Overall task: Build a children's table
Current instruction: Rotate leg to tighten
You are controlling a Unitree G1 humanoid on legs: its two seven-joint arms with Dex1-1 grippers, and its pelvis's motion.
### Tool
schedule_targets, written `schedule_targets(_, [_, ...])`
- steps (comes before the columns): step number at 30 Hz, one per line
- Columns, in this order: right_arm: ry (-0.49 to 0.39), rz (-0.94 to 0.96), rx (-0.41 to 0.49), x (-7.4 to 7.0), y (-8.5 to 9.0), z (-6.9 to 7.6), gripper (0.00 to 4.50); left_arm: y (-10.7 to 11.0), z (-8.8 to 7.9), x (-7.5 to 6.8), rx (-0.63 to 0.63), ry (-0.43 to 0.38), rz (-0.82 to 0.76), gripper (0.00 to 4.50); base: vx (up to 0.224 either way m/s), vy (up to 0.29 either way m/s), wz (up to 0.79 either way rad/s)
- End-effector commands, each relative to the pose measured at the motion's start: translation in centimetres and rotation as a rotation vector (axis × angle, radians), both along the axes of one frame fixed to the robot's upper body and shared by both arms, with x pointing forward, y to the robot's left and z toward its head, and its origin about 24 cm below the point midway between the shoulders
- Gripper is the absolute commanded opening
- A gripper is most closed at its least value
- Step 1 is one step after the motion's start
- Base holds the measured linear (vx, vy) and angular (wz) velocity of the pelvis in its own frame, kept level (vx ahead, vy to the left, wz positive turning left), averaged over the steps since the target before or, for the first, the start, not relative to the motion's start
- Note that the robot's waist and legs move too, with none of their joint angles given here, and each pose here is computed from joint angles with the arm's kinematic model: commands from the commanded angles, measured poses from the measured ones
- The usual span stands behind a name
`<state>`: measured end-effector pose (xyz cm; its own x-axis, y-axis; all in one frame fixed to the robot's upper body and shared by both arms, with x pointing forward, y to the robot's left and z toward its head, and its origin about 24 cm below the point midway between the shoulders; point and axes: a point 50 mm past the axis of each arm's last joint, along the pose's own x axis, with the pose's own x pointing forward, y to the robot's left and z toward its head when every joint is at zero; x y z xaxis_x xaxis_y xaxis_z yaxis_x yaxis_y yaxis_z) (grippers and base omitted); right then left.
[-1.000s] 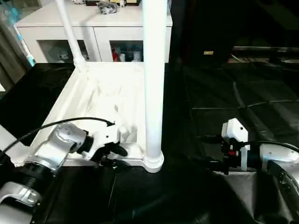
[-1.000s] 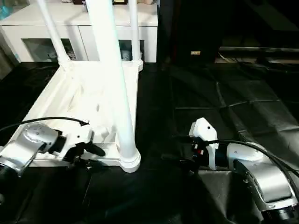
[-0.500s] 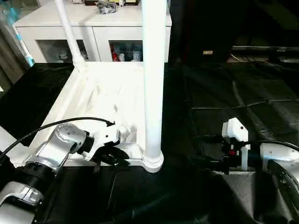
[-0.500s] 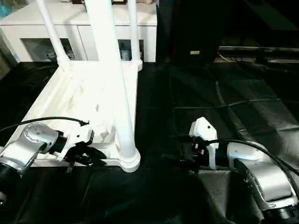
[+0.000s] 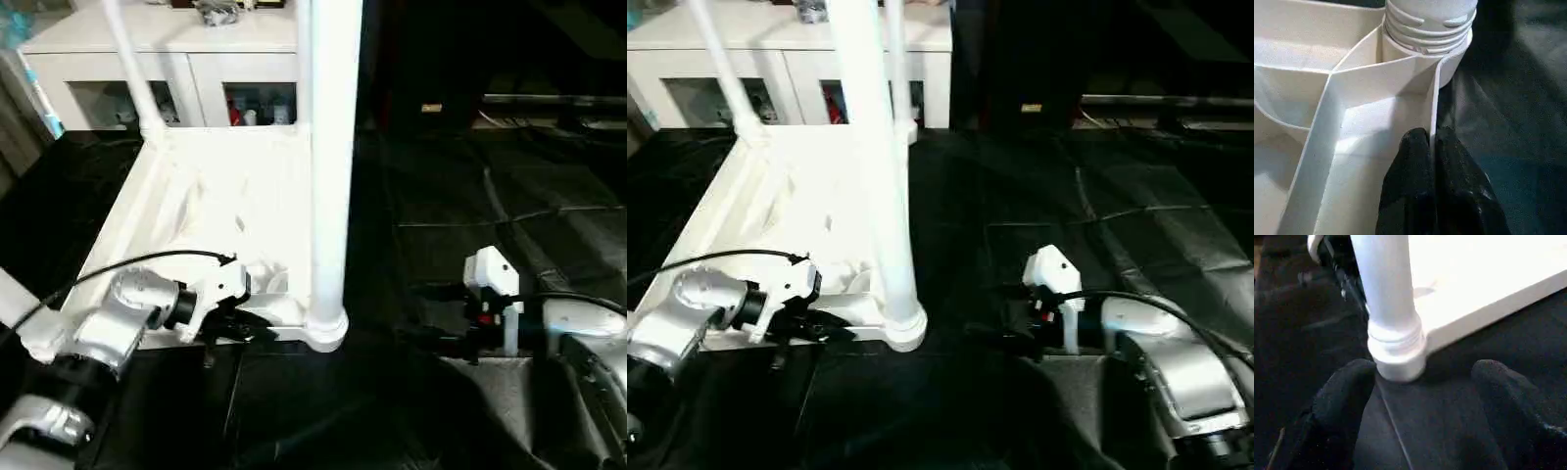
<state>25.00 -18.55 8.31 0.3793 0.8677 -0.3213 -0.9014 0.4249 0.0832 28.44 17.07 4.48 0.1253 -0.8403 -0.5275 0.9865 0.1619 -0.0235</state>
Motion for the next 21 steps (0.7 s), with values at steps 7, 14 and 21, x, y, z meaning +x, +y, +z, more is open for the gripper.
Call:
schedule_targets(7, [-0.009, -0.045, 0.051, 1.0, 0.8, -1.2, 4.34, -5.8, -1.8, -0.9, -0.117, -0.002, 0.056, 0.00, 0.000, 0.000, 0.00])
schedule_targets(14, [-0.090, -0.058, -0.051, 2.2, 1.5, -1.8, 4.49, -5.9, -1.7, -0.8, -0.059, -0.016, 0.036, 0.00, 0.000, 0.000, 0.00])
schedule_targets(21, [-0.102, -0.075, -0.047, 3.6, 2.7, -2.3, 4.49, -5.1, -1.9, -0.6, 0.002, -0.012, 0.029, 0.00, 0.000, 0.000, 0.00])
